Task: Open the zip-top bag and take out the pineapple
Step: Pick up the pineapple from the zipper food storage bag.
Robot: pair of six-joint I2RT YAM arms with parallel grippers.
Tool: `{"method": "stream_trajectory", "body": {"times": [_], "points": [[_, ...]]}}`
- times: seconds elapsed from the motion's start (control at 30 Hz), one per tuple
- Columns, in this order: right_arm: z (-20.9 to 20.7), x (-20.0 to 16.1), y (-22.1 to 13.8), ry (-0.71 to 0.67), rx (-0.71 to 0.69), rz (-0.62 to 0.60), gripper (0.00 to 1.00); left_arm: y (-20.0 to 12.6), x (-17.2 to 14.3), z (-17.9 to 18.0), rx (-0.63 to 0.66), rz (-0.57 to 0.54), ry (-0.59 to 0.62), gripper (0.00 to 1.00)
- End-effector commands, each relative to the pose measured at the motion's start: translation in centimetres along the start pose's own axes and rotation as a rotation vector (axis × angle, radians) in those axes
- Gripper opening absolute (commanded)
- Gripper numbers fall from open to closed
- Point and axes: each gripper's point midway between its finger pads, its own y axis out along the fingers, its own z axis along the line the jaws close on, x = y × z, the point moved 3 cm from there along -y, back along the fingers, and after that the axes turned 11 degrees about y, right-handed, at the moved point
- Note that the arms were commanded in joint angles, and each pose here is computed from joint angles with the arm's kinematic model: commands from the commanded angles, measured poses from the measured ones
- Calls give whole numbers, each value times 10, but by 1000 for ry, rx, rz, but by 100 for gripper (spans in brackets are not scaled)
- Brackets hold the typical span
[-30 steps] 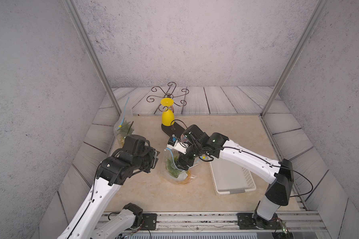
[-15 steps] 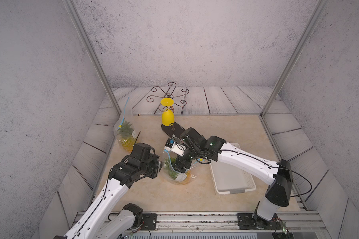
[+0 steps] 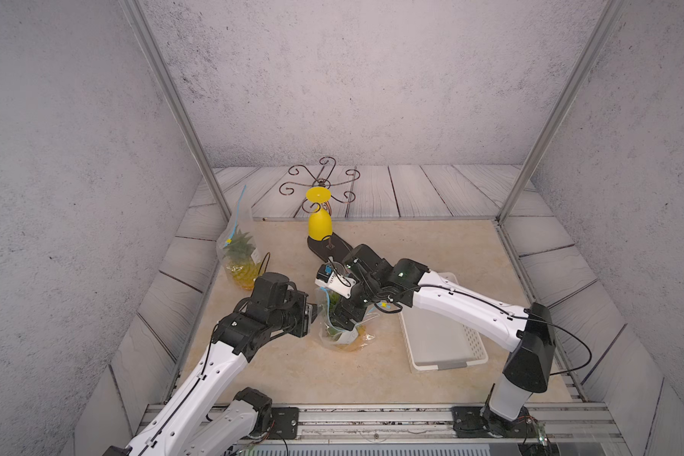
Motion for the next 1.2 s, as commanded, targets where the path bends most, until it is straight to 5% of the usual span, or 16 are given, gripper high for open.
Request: {"method": "stream_trajectory", "body": {"times": [0.0, 0.23, 0.43, 0.57, 0.73, 0.9, 1.17], "points": [[-11, 0, 22, -5, -46, 38, 88, 2, -2, 4, 0, 17, 0, 0], [-15, -18, 36, 22, -43, 109, 77, -5, 0, 5, 1, -18, 16, 0], [-9, -14, 15, 13, -42, 61, 35, -22, 4, 8, 34, -81, 59, 1], [0, 1, -17, 9, -32, -35, 11, -36, 11, 12, 86, -157, 113, 25], [8, 15, -52, 14, -28, -134, 3, -49, 21, 41, 243, -248, 44, 51], [11, 29, -81, 38, -23, -217, 0, -35, 25, 45, 225, -251, -86, 55], [11, 50, -115, 60, -1, -319, 0, 5, 29, 52, 166, -210, -321, 74]]}}
